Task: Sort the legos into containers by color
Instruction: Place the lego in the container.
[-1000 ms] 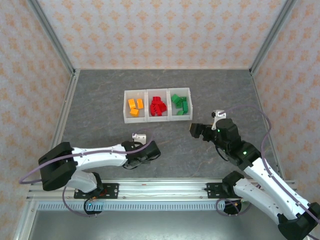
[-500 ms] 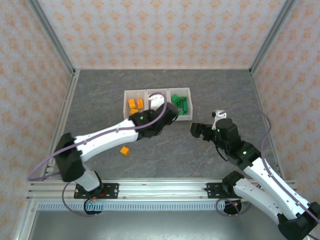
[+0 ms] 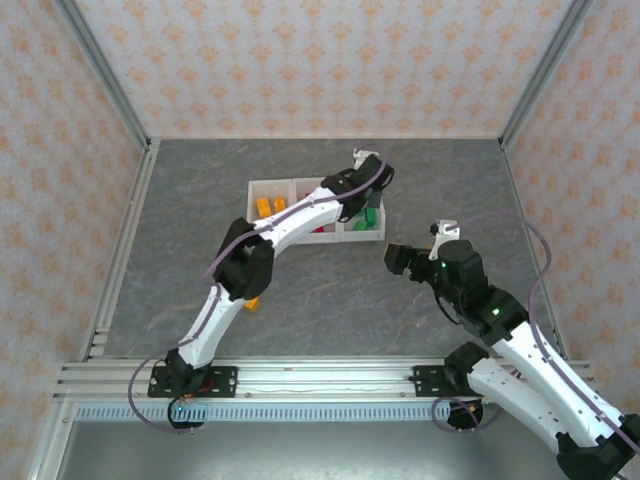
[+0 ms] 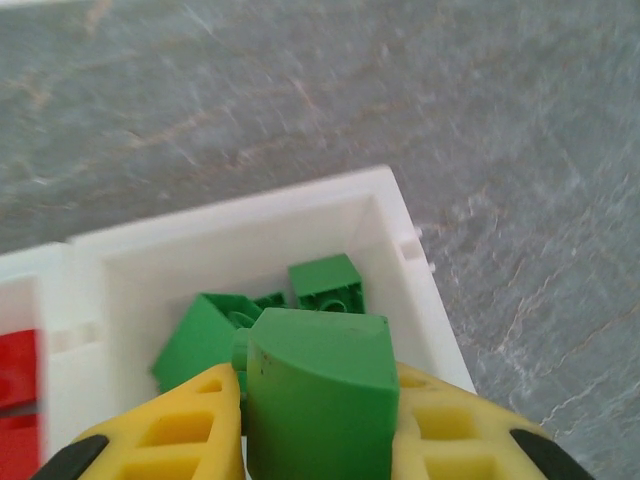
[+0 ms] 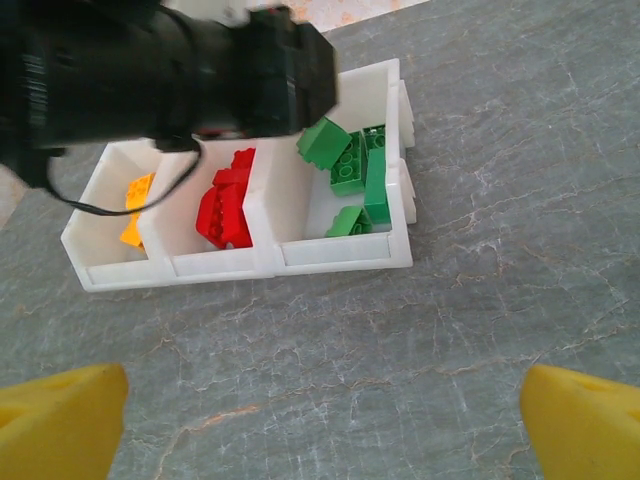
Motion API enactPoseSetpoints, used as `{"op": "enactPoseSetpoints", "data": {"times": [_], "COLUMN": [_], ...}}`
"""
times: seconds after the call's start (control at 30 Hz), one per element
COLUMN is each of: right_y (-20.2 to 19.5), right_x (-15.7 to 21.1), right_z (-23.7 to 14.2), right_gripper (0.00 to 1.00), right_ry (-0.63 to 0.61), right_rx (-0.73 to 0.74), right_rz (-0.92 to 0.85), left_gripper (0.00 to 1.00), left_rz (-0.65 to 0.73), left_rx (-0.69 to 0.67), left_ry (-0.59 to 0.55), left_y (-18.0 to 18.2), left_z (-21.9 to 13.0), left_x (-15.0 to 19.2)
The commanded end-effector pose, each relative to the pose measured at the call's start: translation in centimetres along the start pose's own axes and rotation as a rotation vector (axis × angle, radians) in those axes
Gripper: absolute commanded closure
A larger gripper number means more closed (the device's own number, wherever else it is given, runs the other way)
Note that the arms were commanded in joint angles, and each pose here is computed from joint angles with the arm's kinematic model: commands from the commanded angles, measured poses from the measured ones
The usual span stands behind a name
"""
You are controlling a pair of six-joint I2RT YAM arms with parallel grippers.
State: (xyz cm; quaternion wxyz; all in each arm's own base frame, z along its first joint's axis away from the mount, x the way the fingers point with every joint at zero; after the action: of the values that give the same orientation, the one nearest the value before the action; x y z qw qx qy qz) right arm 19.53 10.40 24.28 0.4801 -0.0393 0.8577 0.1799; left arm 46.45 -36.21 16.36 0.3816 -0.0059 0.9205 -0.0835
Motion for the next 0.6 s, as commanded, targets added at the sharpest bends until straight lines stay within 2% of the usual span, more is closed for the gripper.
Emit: {"op": "enactPoseSetpoints", "data": {"times": [0.0,0.1,0.23,0.3,0.33,0.4,0.57], "right_y": [0.4,0.5,0.7,0.7,0.7,0.7,0.7], "right_x": [0.2,0.3,0.5,0.5,0.5,0.6,0.6], "right_z": [0.2,0.3,0.5,0.6,0.6,0.6,0.7], "right_gripper": [0.00,0.00,0.00,0.00,0.00,0.00,0.00], "right_ry": [0.004,0.008,0.020,0.025,0.024,0.025,0.028], "right_rx": [-0.023,-0.032,-0.045,-0.045,-0.047,-0.046,-0.048], "right_rz": [-0.006,-0.007,-0.012,-0.012,-0.012,-0.011,-0.012], "left_gripper": [0.91,0.89,0.82,0.69,0.56,0.39,0.18], "left_rz": [0.057,0.055,0.058,0.062,0.062,0.060,0.063], "left_rx": [0.029,0.024,0.029,0.035,0.042,0.056,0.096], "left_ry": [0.080,0.105,0.146,0.147,0.142,0.125,0.050], "left_y": [-0.3,0.2,0.8,0.9,0.8,0.7,0.2], "left_z": [0.2,0.9,1.1,0.9,0.6,-0.2,-3.6], "left_x": [1.0,1.4,1.9,2.0,1.9,1.2,-2.0]}}
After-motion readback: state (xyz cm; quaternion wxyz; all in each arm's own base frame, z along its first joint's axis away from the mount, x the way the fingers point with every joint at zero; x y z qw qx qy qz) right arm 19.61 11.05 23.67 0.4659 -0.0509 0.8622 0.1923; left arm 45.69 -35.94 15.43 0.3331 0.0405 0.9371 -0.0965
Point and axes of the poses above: each hand's point on the last joint's axis, 136 mm out from that joint toward the fingers, its own z axis out along the fingers, its own y axis along the line the jaws close on, x = y × z, the point moved 5 cm from there along -z, back along the fingers, and after that the axes turned 8 degrees about -z, right-handed, at the moved point
